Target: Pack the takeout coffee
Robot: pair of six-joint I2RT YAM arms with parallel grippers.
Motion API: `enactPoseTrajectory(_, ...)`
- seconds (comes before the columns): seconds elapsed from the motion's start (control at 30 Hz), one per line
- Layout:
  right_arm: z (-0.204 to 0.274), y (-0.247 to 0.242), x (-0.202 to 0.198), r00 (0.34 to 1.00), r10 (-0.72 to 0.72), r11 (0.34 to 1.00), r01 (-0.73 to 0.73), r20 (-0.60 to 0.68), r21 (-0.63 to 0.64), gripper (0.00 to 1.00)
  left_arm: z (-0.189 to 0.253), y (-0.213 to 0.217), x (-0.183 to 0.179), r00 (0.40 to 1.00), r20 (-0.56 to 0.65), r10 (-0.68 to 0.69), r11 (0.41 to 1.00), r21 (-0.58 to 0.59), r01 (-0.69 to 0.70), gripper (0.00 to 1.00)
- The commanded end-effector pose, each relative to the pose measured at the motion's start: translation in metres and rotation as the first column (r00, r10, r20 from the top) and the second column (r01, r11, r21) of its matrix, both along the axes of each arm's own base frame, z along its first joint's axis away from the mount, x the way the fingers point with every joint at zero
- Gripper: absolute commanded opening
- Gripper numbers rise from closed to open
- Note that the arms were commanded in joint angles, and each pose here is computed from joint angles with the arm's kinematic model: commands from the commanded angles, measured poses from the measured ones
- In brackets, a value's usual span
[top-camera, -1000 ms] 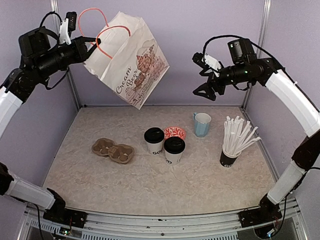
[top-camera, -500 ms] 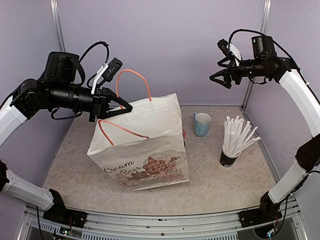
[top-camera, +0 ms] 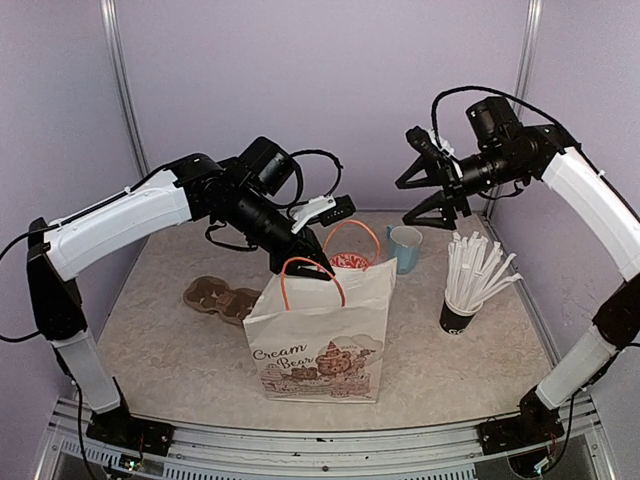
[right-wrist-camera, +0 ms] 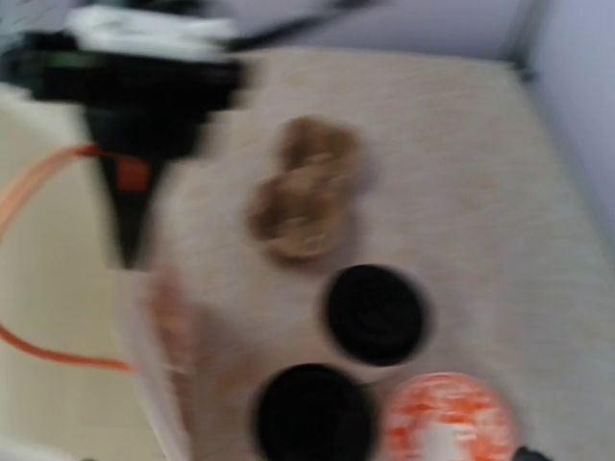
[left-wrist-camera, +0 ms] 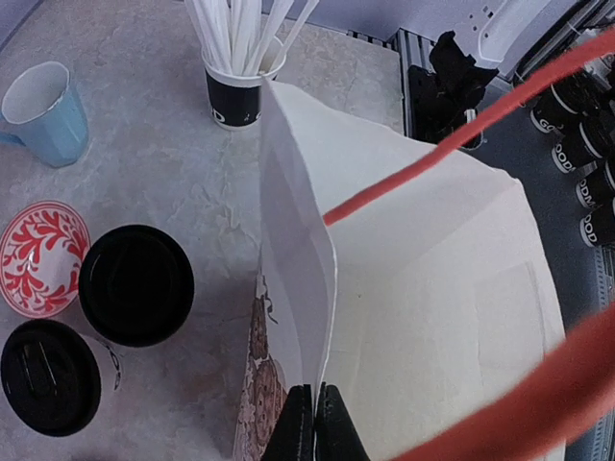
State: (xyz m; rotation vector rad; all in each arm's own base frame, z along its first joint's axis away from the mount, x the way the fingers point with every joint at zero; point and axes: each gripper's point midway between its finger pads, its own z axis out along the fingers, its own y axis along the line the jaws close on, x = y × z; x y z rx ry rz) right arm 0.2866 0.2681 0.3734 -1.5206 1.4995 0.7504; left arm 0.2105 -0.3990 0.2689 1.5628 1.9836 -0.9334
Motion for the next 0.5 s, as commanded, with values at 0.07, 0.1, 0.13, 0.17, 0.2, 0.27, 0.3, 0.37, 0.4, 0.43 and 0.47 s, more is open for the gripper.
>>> enactPoseTrajectory(0.07,-0.038,0.006,-0.025,0.995,0.083,0.99,-0.088,-0.052,-0.108,0.92,-0.009,-0.025,0.011,0.995,0.029,-0.097,0.995,0.015,0.097,0.02)
enactPoseTrajectory(0.1,-0.041,0.007,-0.025,0.994,0.087,0.988,-0.094,-0.061,-0.12,0.92,-0.009,-0.028,0.016,0.995,0.034,-0.092,0.996,0.015,0.092,0.03)
enactPoseTrajectory(0.13,-0.046,0.009,-0.025,0.993,0.092,0.986,-0.101,-0.075,-0.132,0.91,-0.007,-0.029,0.021,0.995,0.043,-0.086,0.996,0.008,0.085,0.03)
enactPoseTrajectory(0.17,-0.049,0.011,-0.027,0.991,0.099,0.984,-0.111,-0.09,-0.139,0.91,-0.008,-0.032,0.025,0.995,0.049,-0.082,0.997,0.002,0.082,0.03)
enactPoseTrajectory(0.2,-0.051,0.013,-0.028,0.989,0.106,0.982,-0.12,-0.103,-0.144,0.91,-0.006,-0.033,0.029,0.996,0.054,-0.076,0.997,-0.007,0.076,0.03)
enactPoseTrajectory(0.27,-0.056,0.018,-0.029,0.986,0.11,0.98,-0.129,-0.124,-0.155,0.9,-0.005,-0.033,0.037,0.997,0.057,-0.051,0.999,-0.017,0.052,0.03)
enactPoseTrajectory(0.3,-0.059,0.02,-0.029,0.985,0.108,0.978,-0.13,-0.135,-0.162,0.9,-0.004,-0.033,0.039,0.998,0.053,-0.044,0.999,-0.022,0.046,0.04)
enactPoseTrajectory(0.37,-0.063,0.026,-0.03,0.983,0.111,0.974,-0.137,-0.148,-0.179,0.89,-0.006,-0.033,0.042,0.998,0.055,-0.031,0.999,-0.022,0.032,0.05)
enactPoseTrajectory(0.4,-0.066,0.027,-0.029,0.982,0.108,0.973,-0.137,-0.156,-0.188,0.89,-0.005,-0.032,0.045,0.998,0.058,-0.012,1.0,-0.025,0.014,0.06)
enactPoseTrajectory(0.43,-0.068,0.029,-0.03,0.98,0.11,0.971,-0.142,-0.164,-0.194,0.88,-0.004,-0.032,0.048,0.998,0.059,0.005,1.0,-0.03,-0.004,0.06)
enactPoseTrajectory(0.47,-0.07,0.03,-0.031,0.978,0.114,0.969,-0.148,-0.175,-0.198,0.87,-0.004,-0.031,0.051,0.998,0.059,0.026,0.999,-0.031,-0.024,0.06)
